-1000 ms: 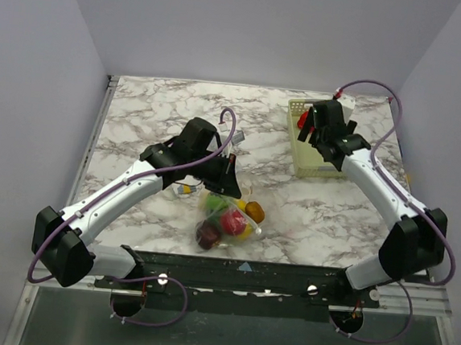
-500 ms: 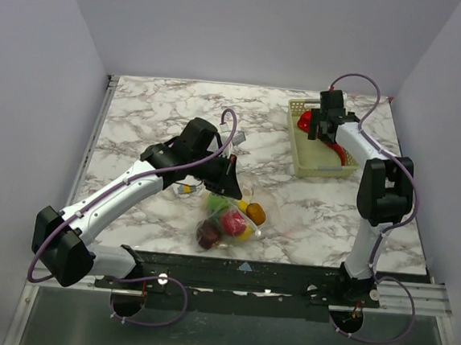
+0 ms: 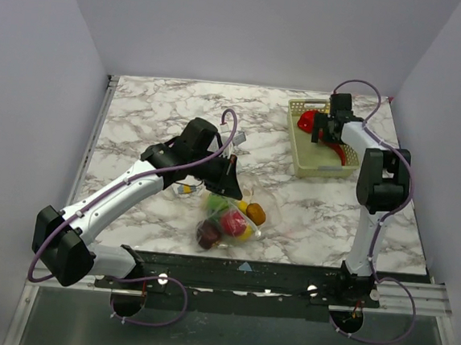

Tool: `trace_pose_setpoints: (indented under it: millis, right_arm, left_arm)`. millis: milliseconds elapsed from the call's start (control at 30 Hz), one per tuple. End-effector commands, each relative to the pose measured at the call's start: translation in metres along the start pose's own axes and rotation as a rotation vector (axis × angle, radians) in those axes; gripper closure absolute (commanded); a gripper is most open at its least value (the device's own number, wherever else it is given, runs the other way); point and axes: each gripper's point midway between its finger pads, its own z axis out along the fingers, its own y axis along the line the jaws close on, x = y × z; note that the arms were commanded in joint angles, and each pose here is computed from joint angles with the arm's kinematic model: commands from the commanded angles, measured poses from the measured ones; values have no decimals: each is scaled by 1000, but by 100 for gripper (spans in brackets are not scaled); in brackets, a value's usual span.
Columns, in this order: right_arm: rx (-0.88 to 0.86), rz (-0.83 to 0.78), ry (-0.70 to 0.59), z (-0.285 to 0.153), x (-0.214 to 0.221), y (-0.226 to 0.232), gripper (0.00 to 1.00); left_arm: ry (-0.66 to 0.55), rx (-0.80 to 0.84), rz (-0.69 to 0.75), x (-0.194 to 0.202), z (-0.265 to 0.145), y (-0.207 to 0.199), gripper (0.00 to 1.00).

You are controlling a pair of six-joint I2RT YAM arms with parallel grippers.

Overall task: Place the food in the zip-top bag and seal the zipper
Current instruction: Pick up the fake vegetable from the bin.

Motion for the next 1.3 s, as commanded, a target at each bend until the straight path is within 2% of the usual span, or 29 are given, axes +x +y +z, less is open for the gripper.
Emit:
trace_pose_setpoints:
  millis: [0, 200, 367, 667, 900, 1133, 1267]
  right_arm:
    - [-44, -72, -13, 16, -2, 8, 5]
    - [-90, -70, 35, 26, 16, 19, 11]
    - [-147, -57, 41, 21, 22, 28, 25]
    - [-191, 28, -47, -7, -2, 35, 56]
    - [-262, 121, -66, -18, -18, 49, 68]
    - [-240, 164, -71, -19, -15, 46, 79]
    - [-190, 187, -119, -32, -27, 34, 87]
  left_arm:
    - [-7, 61, 27, -5, 1, -14, 100]
    - [-2, 61, 24, -5, 2, -13, 100]
    - [1, 59, 21, -5, 3, -12, 100]
    - [1, 57, 21, -5, 3, -12, 100]
    - [-2, 54, 23, -5, 3, -11, 100]
    - [-1, 58, 22, -4, 2, -12, 100]
    - [-1, 57, 22, -5, 2, -12, 100]
